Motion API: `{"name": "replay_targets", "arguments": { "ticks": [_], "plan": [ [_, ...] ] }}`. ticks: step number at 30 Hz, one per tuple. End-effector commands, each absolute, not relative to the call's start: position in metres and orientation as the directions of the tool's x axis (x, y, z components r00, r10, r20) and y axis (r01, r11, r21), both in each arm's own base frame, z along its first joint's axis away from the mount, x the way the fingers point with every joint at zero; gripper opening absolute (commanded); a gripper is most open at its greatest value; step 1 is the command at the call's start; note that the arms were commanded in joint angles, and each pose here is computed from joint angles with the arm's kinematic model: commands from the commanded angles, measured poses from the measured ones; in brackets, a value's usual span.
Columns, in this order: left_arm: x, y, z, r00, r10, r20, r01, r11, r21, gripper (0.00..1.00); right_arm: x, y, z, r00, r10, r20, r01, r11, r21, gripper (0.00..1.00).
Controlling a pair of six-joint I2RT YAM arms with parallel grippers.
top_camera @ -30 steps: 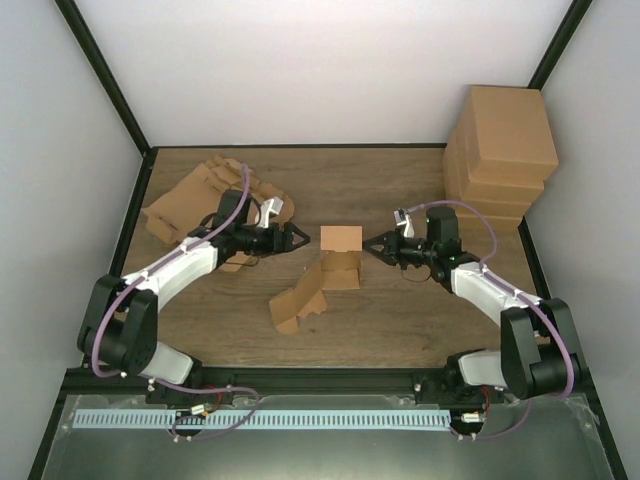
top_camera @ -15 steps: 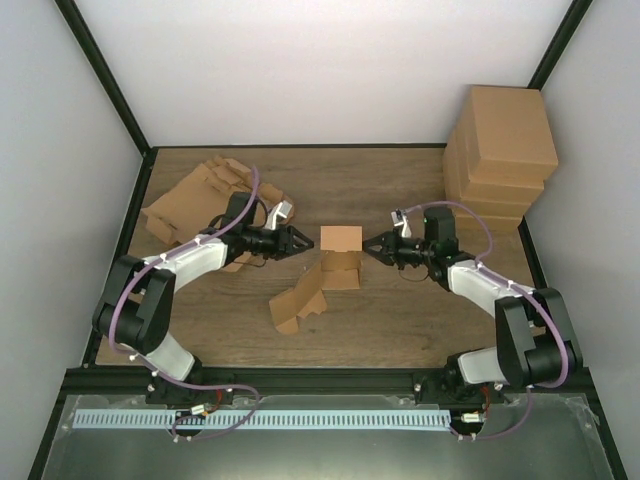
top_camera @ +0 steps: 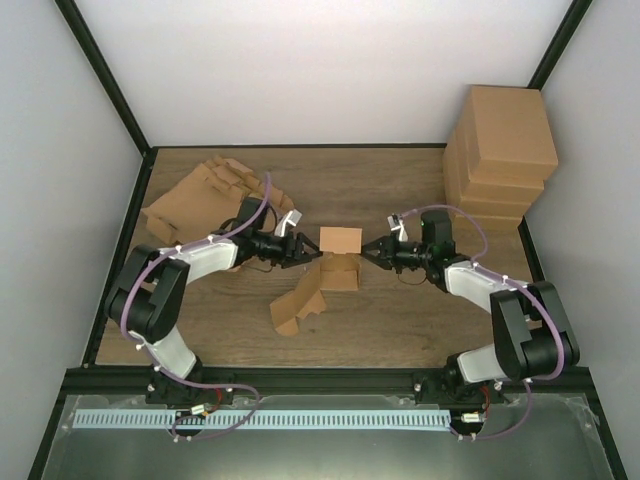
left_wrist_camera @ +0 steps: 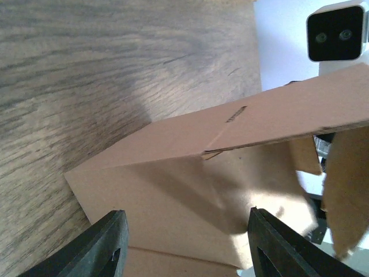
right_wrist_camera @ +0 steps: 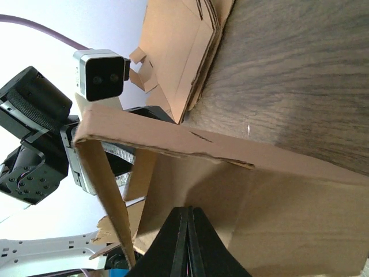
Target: Fold the paper box
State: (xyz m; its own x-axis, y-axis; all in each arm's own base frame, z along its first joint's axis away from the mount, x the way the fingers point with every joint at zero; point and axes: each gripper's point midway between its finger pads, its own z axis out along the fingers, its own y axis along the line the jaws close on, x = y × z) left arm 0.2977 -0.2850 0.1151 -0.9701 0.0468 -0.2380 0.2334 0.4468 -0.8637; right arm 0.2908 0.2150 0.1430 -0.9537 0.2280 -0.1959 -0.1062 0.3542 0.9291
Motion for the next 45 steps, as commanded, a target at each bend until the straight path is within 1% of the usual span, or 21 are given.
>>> {"name": "replay_targets", "arguments": {
  "ticks": [1, 8, 13, 18, 23, 30, 35, 38, 40, 43, 45],
  "plan": [
    [0.298, -0.291, 0.111, -0.964, 0.076, -0.255, 0.262, 0.444, -0.857, 0.59, 0.286, 0.219, 0.136, -0.962, 0.199, -0.185, -0.107, 0.348, 0.931, 0.01],
    [0.294, -0.292, 0.101, -0.967, 0.097, -0.238, 0.255, 0.465, -0.848, 0.60, 0.280, 0.222, 0.127, -0.970, 0.176, -0.168, -0.097, 0.353, 0.931, 0.01],
    [0.294, -0.291, 0.106, -0.963, 0.096, -0.252, 0.267, 0.464, -0.845, 0.61, 0.283, 0.220, 0.128, -0.968, 0.176, -0.179, -0.103, 0.372, 0.922, 0.01],
    [0.297, -0.286, 0.122, -0.952, 0.085, -0.295, 0.298, 0.493, -0.818, 0.61, 0.284, 0.220, 0.130, -0.965, 0.174, -0.194, -0.114, 0.388, 0.914, 0.01],
    [0.300, -0.265, 0.139, -0.934, 0.042, -0.354, 0.312, 0.581, -0.752, 0.65, 0.283, 0.219, 0.127, -0.967, 0.161, -0.196, -0.117, 0.403, 0.908, 0.01],
    [0.305, -0.243, 0.167, -0.896, 0.020, -0.443, 0.344, 0.661, -0.667, 0.65, 0.283, 0.217, 0.132, -0.963, 0.162, -0.213, -0.130, 0.415, 0.901, 0.01],
    [0.307, -0.248, 0.183, -0.872, 0.045, -0.488, 0.404, 0.629, -0.664, 0.68, 0.282, 0.206, 0.144, -0.941, 0.177, -0.288, -0.165, 0.502, 0.849, 0.01],
    [0.305, -0.249, 0.187, -0.868, 0.057, -0.493, 0.418, 0.621, -0.663, 0.69, 0.286, 0.190, 0.142, -0.920, 0.205, -0.334, -0.146, 0.613, 0.777, 0.02],
    [0.301, -0.250, 0.193, -0.854, 0.074, -0.515, 0.448, 0.607, -0.657, 0.71, 0.288, 0.179, 0.146, -0.904, 0.219, -0.367, -0.135, 0.669, 0.731, 0.02],
    [0.292, -0.248, 0.201, -0.828, 0.113, -0.549, 0.495, 0.607, -0.622, 0.74, 0.291, 0.175, 0.163, -0.880, 0.220, -0.421, -0.167, 0.687, 0.708, 0.03],
    [0.285, -0.245, 0.206, -0.808, 0.141, -0.572, 0.522, 0.621, -0.584, 0.76, 0.294, 0.180, 0.181, -0.861, 0.200, -0.468, -0.229, 0.670, 0.707, 0.03]
  ]
}}
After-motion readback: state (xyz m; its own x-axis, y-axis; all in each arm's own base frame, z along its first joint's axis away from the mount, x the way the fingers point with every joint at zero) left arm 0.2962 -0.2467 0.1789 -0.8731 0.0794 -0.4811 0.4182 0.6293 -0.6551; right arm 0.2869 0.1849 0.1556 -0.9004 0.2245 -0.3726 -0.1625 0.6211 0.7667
